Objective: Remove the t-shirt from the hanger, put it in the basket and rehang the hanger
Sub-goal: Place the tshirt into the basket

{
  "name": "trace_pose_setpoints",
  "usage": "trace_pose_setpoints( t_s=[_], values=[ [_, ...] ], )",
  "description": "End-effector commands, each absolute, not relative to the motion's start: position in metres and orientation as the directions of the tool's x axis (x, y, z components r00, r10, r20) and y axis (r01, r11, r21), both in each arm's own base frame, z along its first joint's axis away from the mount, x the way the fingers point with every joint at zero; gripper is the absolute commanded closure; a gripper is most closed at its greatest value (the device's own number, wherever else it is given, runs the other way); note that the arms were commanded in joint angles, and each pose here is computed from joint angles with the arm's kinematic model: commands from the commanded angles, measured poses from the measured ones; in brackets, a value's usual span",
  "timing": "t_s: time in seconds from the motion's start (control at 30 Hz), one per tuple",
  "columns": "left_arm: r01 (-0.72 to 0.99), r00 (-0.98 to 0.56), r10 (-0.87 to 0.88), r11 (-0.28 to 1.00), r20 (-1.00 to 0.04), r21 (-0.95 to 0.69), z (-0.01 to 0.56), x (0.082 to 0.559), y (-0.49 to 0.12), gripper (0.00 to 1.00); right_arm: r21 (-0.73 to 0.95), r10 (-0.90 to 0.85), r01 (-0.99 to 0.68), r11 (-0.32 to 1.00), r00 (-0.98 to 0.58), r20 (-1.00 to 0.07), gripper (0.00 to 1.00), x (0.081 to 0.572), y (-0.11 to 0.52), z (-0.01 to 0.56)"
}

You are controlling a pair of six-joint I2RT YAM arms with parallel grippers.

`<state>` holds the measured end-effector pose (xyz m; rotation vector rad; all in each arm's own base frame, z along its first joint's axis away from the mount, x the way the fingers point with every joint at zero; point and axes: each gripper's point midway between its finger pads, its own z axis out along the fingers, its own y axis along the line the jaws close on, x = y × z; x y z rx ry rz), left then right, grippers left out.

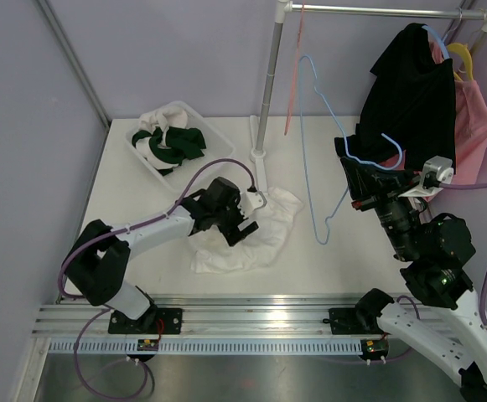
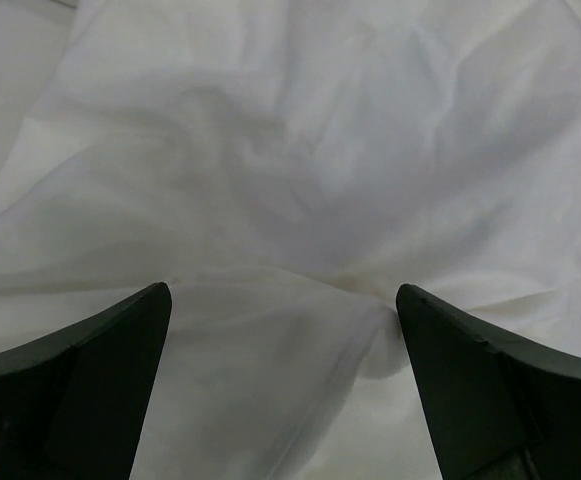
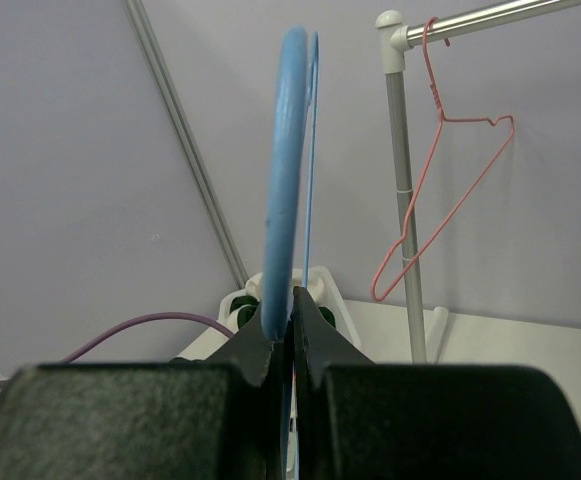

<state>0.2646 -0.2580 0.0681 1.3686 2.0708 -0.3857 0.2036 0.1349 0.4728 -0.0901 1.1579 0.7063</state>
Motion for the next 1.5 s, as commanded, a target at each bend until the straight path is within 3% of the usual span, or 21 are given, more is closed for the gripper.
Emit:
trace_pose_setpoints(
  t_s=[0.0, 0.1, 0.43, 0.57, 0.73, 1.0, 1.47],
  values=[
    [0.854, -0.309, 0.691, 0.504, -0.654, 0.129, 0.093, 0.285, -0.262, 0.01, 0.28, 0.476, -0.546, 0.79, 0.257, -0.841, 1.0, 0.196, 0.125, 0.491],
    [0.881, -0.351, 0.714, 0.471, -0.606, 0.045, 0.079, 0.271, -0.266, 0.01, 0.277, 0.473, -0.547, 0.79, 0.255, -0.843, 1.0, 0.196, 0.125, 0.492],
    [0.975, -0.218, 0.8, 0.202, -0.559, -0.091, 0.058, 0.209, -0.282, 0.01, 0.275, 0.464, -0.546, 0.791, 0.244, -0.852, 1.0, 0.203, 0.132, 0.49],
    [0.968, -0.238, 0.806, 0.24, -0.542, -0.067, 0.056, 0.215, -0.279, 0.01, 0.272, 0.459, -0.548, 0.791, 0.237, -0.857, 1.0, 0.204, 0.134, 0.489],
    [0.92, -0.297, 0.792, 0.386, -0.533, 0.061, 0.066, 0.242, -0.266, 0.01, 0.267, 0.454, -0.544, 0.796, 0.243, -0.858, 1.0, 0.202, 0.131, 0.489],
    [0.824, -0.256, 0.711, 0.515, -0.655, 0.237, 0.116, 0.264, -0.254, 0.01, 0.268, 0.457, -0.539, 0.798, 0.253, -0.853, 1.0, 0.193, 0.122, 0.489],
    [0.866, -0.28, 0.746, 0.468, -0.605, 0.176, 0.097, 0.231, -0.242, 0.01, 0.263, 0.442, -0.532, 0.804, 0.241, -0.864, 1.0, 0.199, 0.126, 0.489]
  ],
)
